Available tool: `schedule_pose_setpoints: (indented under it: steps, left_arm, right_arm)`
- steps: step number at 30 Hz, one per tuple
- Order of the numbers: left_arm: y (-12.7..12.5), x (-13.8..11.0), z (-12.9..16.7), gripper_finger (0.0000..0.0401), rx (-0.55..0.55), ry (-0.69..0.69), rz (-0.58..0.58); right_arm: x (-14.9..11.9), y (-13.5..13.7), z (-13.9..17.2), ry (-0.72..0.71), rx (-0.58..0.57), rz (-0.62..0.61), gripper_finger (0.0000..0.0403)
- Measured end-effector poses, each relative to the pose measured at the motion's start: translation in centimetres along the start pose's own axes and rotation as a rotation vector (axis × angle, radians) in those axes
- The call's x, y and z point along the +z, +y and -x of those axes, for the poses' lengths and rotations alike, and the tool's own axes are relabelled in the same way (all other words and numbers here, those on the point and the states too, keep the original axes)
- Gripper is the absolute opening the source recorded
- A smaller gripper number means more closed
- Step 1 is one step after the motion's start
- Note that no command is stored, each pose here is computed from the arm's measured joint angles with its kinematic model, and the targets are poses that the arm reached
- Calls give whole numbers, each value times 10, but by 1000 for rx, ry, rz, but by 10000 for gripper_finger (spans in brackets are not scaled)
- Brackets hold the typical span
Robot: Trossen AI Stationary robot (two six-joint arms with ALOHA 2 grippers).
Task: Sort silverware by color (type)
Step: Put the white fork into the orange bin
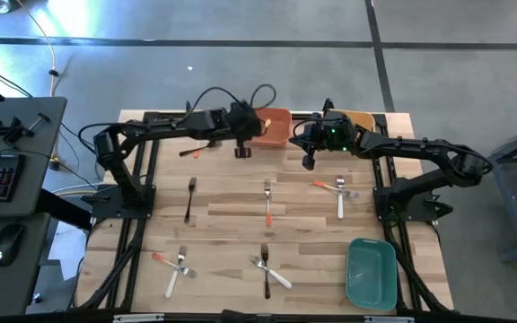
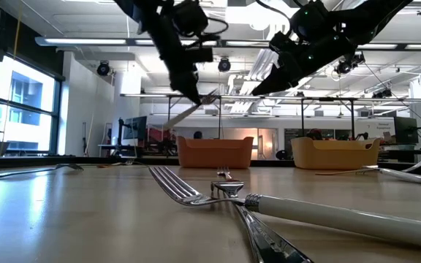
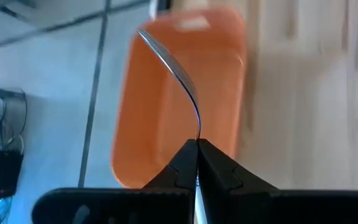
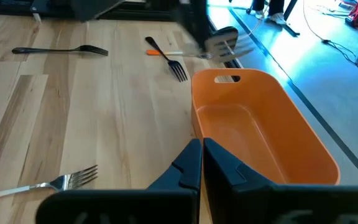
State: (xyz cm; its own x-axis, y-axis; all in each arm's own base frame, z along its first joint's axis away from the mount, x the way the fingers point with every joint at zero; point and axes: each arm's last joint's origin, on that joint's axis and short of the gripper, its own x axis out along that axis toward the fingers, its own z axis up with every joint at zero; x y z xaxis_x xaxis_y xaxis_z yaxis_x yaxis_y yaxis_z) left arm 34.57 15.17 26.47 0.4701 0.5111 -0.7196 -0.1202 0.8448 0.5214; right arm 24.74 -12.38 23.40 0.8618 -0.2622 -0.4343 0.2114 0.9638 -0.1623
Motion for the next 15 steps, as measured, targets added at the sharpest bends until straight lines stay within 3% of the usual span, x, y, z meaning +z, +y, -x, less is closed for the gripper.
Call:
schedule_pose_setpoints:
  steps: [5,10,15]
  left_arm:
    - [22,6,3,0,-18,-114,80]
    - [28,8,-4,0,-27,-171,125]
    - [23,13,-30,0,-60,-97,112]
  right_arm:
    - [0,0,0,0,0,4,0]
    - [0,0,0,-1,0,6,0]
    - [1,0,0,-9,-2,8,0]
